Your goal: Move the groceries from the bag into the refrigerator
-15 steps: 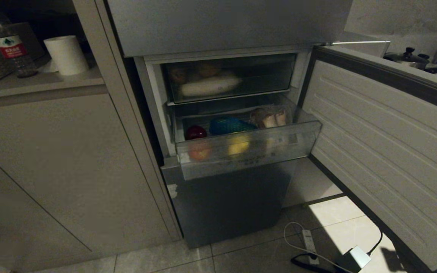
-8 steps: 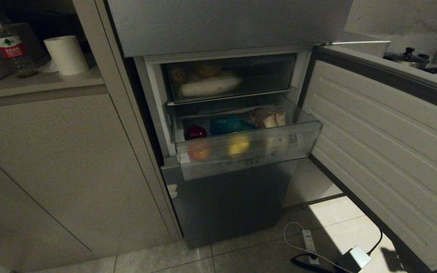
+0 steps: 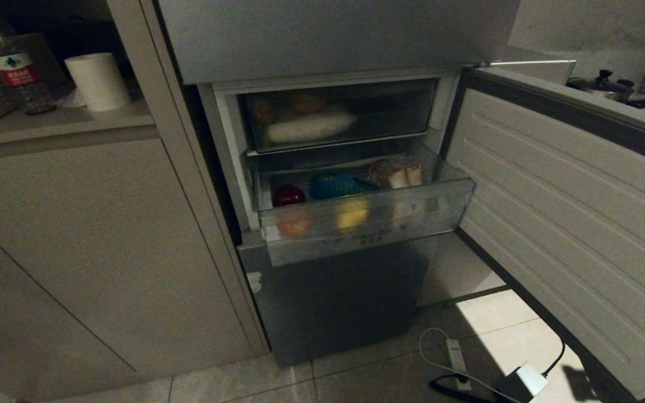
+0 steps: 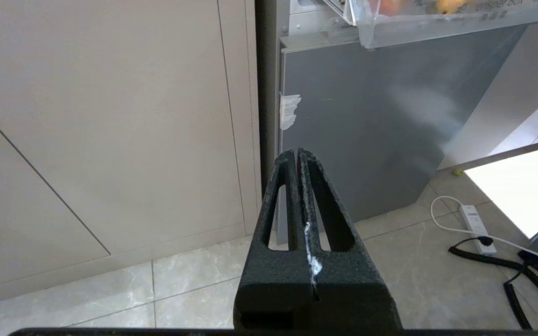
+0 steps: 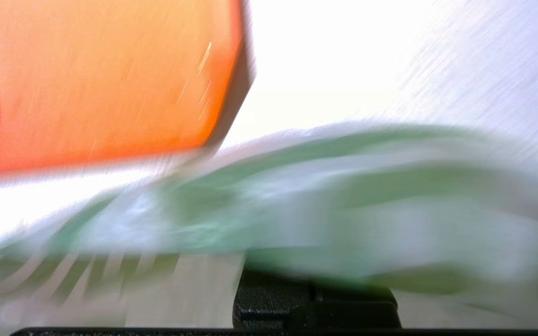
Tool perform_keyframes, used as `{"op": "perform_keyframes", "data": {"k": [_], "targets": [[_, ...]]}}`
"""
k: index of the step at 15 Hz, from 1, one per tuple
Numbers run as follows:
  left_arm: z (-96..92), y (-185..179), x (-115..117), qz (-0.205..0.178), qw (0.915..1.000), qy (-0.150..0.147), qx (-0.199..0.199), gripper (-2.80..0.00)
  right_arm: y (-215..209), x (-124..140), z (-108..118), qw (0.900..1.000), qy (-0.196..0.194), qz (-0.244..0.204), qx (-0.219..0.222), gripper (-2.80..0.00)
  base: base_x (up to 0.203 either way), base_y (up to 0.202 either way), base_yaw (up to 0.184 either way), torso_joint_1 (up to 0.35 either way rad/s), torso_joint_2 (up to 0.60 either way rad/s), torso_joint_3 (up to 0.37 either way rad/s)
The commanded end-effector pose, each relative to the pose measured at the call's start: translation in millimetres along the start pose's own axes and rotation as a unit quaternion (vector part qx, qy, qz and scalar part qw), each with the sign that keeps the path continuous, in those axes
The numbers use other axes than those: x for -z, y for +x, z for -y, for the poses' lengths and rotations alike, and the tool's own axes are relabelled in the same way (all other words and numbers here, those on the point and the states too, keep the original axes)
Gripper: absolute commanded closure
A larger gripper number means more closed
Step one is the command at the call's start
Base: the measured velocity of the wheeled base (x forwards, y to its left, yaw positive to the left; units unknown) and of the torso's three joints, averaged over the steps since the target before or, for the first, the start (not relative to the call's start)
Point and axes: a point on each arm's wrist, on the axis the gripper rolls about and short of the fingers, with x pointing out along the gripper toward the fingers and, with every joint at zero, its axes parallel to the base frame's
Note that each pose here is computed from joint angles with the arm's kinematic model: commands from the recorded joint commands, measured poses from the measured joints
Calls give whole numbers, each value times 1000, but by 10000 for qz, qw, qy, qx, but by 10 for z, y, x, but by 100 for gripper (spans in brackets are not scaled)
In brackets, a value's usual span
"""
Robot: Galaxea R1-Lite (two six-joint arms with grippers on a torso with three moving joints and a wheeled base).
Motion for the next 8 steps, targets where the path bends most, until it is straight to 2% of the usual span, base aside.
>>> {"op": "perform_keyframes", "data": {"k": [1, 8], "targets": [[0, 0, -1, 5, 10000, -2, -1, 0, 178, -130, 222, 9997, 167, 68, 163, 0, 0, 0, 0, 0, 0, 0], [0, 0, -1, 5, 10000, -2, -1, 0, 82, -396, 517, 9964, 286, 573, 559, 0, 0, 0, 0, 0, 0, 0]]}}
